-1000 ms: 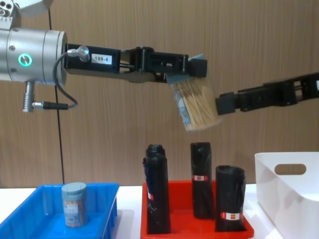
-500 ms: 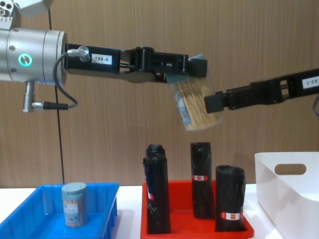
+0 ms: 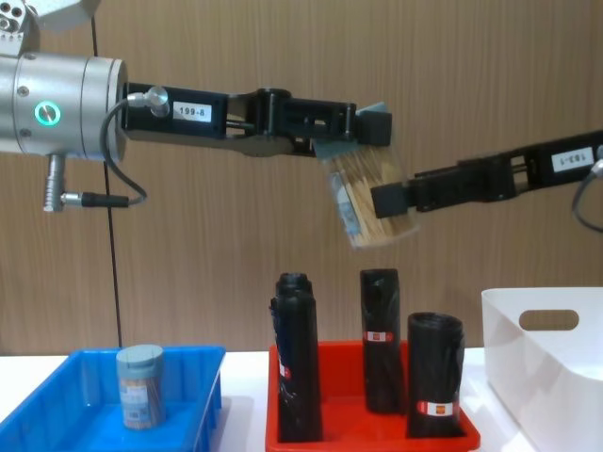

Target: Pick the cotton swabs from the blue box and place them into the white box.

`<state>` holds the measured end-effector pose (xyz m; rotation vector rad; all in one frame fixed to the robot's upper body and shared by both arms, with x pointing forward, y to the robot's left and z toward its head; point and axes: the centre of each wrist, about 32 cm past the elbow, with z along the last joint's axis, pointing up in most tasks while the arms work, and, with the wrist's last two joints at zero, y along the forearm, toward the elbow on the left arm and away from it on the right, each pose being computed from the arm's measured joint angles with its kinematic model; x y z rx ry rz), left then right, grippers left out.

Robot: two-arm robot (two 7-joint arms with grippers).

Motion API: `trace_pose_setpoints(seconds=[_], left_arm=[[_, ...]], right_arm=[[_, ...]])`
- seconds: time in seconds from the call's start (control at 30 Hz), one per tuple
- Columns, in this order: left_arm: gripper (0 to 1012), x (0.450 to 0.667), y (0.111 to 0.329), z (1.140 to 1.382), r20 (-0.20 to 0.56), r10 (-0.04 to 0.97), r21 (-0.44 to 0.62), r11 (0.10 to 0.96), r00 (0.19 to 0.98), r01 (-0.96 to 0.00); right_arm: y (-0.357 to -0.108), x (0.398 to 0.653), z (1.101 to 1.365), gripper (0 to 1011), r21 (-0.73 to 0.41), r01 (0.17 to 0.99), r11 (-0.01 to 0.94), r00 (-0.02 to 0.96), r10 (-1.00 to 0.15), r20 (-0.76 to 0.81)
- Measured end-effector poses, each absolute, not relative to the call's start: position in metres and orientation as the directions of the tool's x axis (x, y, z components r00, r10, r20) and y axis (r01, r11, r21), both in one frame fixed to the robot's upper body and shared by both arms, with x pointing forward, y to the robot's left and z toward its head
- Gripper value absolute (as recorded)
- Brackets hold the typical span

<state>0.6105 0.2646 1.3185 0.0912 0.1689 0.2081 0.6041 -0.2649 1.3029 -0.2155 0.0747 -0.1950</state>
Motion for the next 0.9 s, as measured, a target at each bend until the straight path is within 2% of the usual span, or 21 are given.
trace_pose_setpoints(seconds=[0.37,0.47,0.7,0.73,0.9], left_arm=[[673,0.6105,0.2646,1.3185,-0.157,0.213,0.107,0.974,0.964,-0.198],[673,0.6105,0.2646,1.3185,-0.157,0.213,0.107,0.974,0.964,-0.198],[673,0.6104,0.2646,1.3185,-0.157,0.213,0.107,0.974,0.964,-0.198],[673,0.6105,0.2646,1.3185,-0.157,0.213,0.107,0.974,0.964,-0.198],[673,0.6105,0.2647,1.3186,-0.157,0.214,0.107,0.974,0.964,-0.199]], right_arm=[[-0.2612,0.6086,1.3014,1002,-0.220,0.177,0.959,0.980,-0.193,-0.054],[-0.2603,0.6094,1.3011,963,-0.220,0.175,0.960,0.980,-0.191,-0.053],[-0.2588,0.6107,1.3011,791,-0.220,0.172,0.960,0.981,-0.187,-0.051],[-0.2585,0.6109,1.3013,733,-0.219,0.171,0.961,0.981,-0.187,-0.050],[-0.2577,0.6110,1.3013,640,-0.216,0.171,0.961,0.982,-0.185,-0.048]])
